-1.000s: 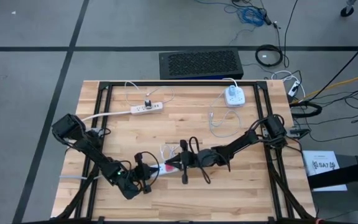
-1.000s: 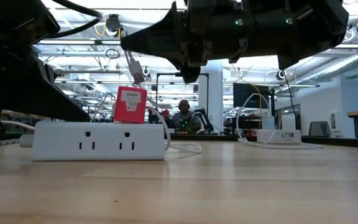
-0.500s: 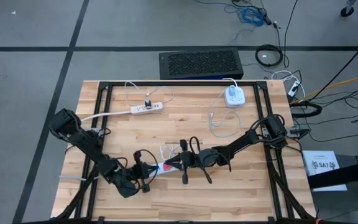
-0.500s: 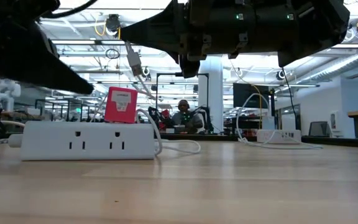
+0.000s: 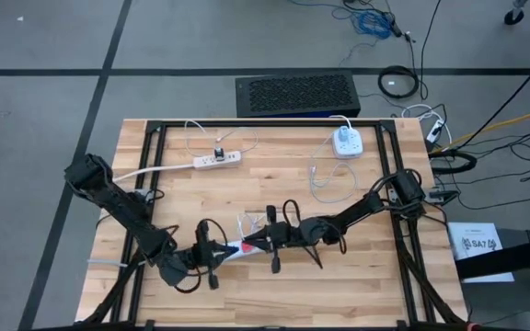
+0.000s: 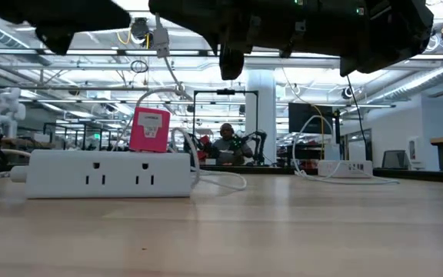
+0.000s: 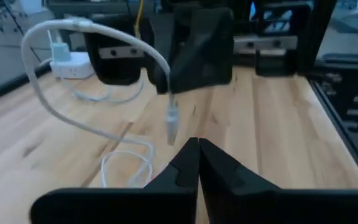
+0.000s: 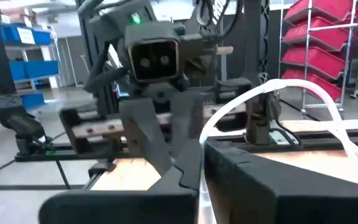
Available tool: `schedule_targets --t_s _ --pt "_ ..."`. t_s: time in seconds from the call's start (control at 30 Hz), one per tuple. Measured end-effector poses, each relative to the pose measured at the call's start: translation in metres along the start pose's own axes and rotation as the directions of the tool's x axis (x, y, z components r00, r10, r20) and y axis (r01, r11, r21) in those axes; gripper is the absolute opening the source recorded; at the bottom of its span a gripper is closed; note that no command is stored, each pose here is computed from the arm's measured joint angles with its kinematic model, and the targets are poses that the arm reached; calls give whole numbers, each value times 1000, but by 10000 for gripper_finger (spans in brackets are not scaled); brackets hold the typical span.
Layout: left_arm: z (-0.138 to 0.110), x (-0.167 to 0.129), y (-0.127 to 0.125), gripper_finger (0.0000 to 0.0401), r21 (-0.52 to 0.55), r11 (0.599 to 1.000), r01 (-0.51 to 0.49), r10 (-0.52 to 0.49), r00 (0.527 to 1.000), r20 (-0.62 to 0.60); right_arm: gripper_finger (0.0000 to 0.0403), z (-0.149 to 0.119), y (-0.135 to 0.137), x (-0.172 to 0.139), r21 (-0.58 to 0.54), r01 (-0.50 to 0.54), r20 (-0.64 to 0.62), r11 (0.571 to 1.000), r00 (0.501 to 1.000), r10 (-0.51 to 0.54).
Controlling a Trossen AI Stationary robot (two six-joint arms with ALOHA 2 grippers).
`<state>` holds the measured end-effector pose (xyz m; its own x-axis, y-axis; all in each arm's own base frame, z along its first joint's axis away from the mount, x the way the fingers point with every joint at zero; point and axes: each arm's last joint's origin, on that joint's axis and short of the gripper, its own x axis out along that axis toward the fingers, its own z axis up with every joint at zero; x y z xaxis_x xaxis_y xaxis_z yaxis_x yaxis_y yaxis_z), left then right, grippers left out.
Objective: Insert USB
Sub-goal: Insert the white cable charger into the pink charger adapter
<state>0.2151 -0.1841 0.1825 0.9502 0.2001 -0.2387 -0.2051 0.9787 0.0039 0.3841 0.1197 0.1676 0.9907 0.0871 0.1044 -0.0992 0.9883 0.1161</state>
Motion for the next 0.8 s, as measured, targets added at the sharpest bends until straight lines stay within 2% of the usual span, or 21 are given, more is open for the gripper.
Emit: schedule_targets --t_s 0.23,0.53,0.8 --pt "7 9 6 55 -15 1000 -7 8 1000 25 0 3 7 -2 4 -31 33 1000 999 31" --pt "16 21 10 121 -86 991 104 -100 994 43 0 3 8 -1 3 -41 36 999 998 41" --pt "19 32 20 130 -104 990 96 -93 995 39 0 3 8 -1 3 -42 35 999 999 41"
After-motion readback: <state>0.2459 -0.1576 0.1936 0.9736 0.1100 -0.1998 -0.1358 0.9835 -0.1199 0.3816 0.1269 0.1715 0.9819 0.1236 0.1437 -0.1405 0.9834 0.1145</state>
